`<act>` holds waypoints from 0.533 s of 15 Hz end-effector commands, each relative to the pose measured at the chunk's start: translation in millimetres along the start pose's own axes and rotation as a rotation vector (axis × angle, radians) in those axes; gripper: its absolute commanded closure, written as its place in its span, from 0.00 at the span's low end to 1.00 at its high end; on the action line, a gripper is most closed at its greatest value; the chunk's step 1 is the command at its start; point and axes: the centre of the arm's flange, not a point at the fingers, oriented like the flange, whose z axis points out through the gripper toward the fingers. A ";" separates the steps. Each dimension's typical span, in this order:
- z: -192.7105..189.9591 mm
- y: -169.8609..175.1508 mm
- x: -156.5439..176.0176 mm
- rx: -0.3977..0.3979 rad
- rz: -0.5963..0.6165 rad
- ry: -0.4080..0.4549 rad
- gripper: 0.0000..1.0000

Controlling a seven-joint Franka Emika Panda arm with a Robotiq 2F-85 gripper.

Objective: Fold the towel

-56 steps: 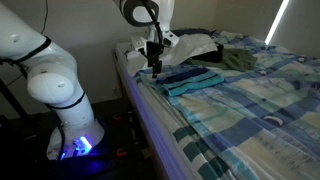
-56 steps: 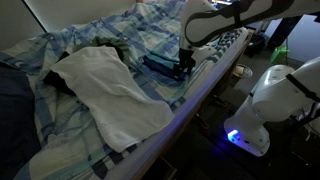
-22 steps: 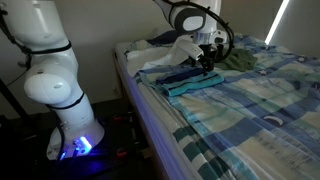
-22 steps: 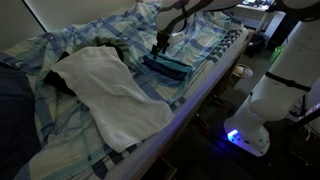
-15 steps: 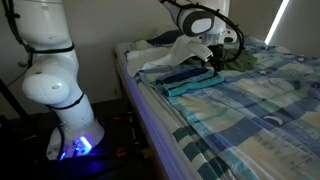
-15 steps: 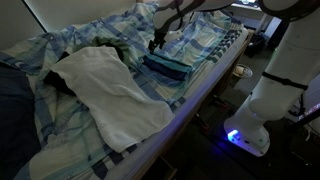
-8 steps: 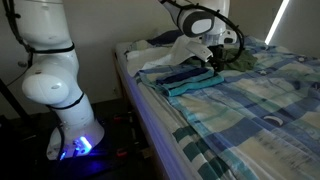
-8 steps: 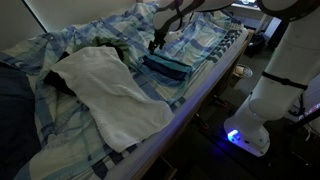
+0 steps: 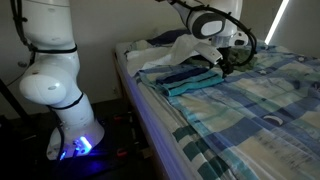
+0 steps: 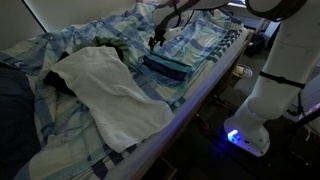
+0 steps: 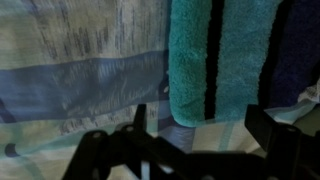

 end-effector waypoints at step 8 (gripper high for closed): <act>27.0 6.3 32.7 0.115 0.031 -0.085 0.00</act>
